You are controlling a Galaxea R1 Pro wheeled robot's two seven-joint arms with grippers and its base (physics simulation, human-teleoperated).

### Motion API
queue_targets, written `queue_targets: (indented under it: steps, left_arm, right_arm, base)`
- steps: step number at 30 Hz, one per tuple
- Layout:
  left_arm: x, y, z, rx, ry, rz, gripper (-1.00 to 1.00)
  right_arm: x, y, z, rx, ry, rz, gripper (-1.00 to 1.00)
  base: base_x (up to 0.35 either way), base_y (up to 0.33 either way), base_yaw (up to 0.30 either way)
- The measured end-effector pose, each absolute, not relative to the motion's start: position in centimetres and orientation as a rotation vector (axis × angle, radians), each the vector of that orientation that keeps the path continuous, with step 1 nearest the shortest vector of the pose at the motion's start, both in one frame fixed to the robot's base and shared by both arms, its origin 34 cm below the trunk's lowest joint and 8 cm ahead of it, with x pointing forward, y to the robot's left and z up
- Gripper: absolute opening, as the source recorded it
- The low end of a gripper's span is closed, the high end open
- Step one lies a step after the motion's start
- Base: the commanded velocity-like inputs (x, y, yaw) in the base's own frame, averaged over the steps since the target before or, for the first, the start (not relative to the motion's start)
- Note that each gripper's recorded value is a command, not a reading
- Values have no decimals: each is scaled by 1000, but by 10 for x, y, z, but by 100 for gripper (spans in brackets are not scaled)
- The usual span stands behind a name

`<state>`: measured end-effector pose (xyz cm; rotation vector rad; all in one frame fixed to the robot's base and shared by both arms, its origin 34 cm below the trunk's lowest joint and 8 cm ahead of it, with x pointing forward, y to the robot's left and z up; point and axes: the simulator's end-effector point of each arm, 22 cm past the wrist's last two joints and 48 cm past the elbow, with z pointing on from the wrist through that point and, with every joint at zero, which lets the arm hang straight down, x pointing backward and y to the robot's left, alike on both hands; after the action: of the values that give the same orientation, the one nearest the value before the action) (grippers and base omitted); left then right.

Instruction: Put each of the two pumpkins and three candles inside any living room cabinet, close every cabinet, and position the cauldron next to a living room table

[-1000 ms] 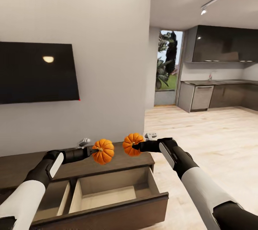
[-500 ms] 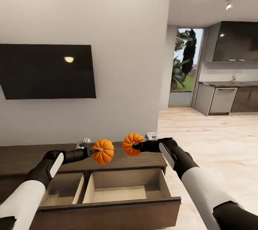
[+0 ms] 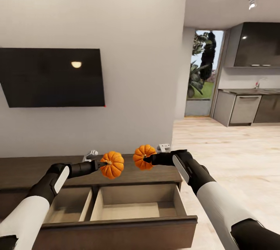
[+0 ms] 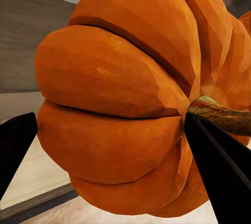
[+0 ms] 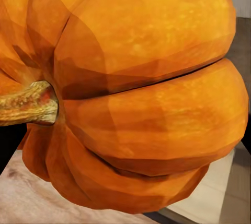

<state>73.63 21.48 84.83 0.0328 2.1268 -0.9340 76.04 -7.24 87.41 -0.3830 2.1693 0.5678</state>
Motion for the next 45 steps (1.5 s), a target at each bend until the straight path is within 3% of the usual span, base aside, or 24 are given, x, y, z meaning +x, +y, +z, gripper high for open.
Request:
queue_targets:
  steps: [11, 45]
  left_arm:
    - [737, 216, 841, 28, 2137, -934, -100]
    - [737, 216, 841, 29, 2140, -933, -100]
  right_arm:
    - [761, -72, 867, -380, 2180, 572, -100]
    - [763, -74, 867, -376, 2177, 569, -100]
  base:
    - [2, -3, 124]
    - [21, -42, 2]
